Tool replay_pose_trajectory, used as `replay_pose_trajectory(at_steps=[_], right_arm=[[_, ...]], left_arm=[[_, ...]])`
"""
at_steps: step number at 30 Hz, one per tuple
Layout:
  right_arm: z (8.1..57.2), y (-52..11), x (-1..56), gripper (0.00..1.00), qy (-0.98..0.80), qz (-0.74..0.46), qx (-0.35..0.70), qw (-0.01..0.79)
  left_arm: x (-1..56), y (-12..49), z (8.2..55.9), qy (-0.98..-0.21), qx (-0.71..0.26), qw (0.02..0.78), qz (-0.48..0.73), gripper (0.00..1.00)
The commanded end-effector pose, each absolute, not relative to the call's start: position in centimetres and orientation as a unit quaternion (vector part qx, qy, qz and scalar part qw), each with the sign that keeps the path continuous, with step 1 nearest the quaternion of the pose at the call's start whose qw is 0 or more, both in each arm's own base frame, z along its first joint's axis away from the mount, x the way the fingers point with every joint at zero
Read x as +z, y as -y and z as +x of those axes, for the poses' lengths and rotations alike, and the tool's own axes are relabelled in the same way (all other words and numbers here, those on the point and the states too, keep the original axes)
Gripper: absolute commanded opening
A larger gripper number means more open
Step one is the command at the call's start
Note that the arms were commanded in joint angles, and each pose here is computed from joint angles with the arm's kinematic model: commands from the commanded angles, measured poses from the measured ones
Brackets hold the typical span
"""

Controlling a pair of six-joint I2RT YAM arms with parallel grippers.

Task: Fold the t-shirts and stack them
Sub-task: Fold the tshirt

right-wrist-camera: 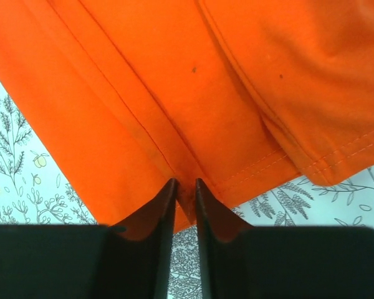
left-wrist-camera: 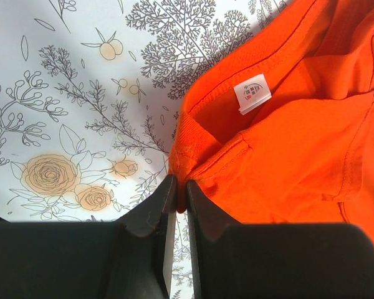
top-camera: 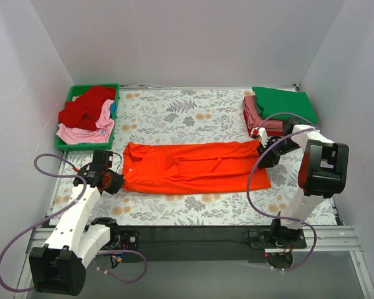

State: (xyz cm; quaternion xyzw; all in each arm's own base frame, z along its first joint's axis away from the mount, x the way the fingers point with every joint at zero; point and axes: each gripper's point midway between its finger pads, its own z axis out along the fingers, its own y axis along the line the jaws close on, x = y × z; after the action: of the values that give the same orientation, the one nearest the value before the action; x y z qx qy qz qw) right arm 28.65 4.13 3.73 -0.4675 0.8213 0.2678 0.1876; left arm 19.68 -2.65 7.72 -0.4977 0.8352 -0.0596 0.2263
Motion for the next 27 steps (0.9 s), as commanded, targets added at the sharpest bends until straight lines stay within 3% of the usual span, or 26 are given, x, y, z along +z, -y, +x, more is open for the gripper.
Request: replay_pose_trajectory(at_steps=[1,7,13,15,19,20,23,27], right_arm=[[30.6,-4.2,4.6,0.22,-0.819,-0.469,0.257,0.208],[32.1,-4.3,5.2,0.04,-0.825,-0.453,0.259,0.219],[33.2,-4.8,5.2,0.03,-0.832,-0.43,0.268,0.223],[33.6,-4.9,5.1,0.09,-0.835,-0.425,0.27,0.223],[34.4,-5.8,6.5,0.43,-0.831,-0.426,0.27,0.237],[34.6,-6.2,7.1,0.47,-0.827,-0.431,0.268,0.242],[34.9,-9.1,9.5,0.57,-0.8,-0.471,0.265,0.259],[34.8,-18.9,12.7,0.65,-0.728,-0.553,0.304,0.267]], left_arm=[[7.8,2.6,19.6,-0.834,-0.062,0.23,-0.497,0.1],[7.7,2.6,19.7,-0.836,-0.063,0.229,-0.496,0.1],[7.7,2.7,19.7,-0.836,-0.064,0.229,-0.495,0.1],[7.8,2.6,19.8,-0.836,-0.064,0.23,-0.493,0.1],[8.2,2.9,20.0,-0.841,-0.073,0.235,-0.482,0.14],[8.3,3.0,20.1,-0.842,-0.076,0.236,-0.48,0.16],[9.3,3.0,20.5,-0.845,-0.079,0.246,-0.469,0.3],[10.5,3.0,20.8,-0.846,-0.085,0.255,-0.461,0.52]])
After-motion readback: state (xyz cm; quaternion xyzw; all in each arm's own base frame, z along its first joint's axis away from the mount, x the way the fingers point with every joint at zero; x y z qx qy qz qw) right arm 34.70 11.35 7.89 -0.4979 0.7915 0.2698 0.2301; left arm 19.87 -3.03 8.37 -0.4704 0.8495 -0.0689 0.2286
